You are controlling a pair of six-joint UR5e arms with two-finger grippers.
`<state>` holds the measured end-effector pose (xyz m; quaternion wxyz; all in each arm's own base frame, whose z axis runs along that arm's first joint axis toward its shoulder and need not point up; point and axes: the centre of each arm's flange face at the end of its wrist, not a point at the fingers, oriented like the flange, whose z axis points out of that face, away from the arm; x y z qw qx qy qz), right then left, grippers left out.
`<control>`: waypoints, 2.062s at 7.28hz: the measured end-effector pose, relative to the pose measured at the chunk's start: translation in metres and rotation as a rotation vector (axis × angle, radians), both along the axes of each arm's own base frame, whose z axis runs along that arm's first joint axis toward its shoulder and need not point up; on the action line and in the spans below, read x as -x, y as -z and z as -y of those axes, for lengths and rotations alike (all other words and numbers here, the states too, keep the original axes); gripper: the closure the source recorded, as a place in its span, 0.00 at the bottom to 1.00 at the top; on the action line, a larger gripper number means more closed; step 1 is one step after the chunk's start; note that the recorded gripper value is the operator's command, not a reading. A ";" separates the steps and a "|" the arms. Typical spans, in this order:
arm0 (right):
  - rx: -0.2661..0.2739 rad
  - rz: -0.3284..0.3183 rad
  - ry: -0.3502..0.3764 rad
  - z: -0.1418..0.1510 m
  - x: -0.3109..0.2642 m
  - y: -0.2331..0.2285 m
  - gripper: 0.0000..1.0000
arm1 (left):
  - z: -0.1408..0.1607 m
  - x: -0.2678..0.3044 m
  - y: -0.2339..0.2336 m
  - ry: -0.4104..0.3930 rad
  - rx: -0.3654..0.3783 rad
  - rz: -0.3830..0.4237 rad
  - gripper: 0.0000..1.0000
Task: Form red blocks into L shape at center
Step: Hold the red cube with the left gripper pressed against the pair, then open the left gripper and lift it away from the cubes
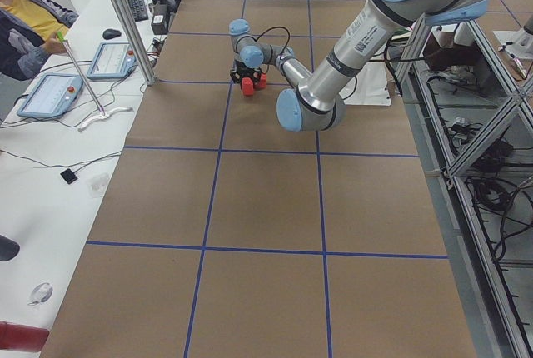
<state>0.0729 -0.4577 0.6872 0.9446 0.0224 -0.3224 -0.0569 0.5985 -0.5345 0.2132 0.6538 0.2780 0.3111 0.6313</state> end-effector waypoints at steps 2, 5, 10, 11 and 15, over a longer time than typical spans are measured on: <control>0.000 0.000 0.000 0.000 0.000 0.000 0.00 | 0.000 0.000 0.000 0.000 0.000 0.000 0.36; 0.000 0.000 0.000 0.000 0.000 0.000 0.00 | 0.000 0.000 -0.001 0.000 0.001 0.001 0.07; 0.000 0.000 0.000 0.000 0.000 0.000 0.00 | 0.000 0.008 0.009 -0.021 0.024 -0.035 0.01; 0.000 0.000 0.000 0.000 0.000 0.000 0.00 | 0.005 0.018 0.016 -0.018 0.026 -0.052 0.01; 0.004 -0.001 0.002 -0.004 -0.001 -0.003 0.00 | 0.084 0.160 -0.067 0.129 0.148 -0.044 0.00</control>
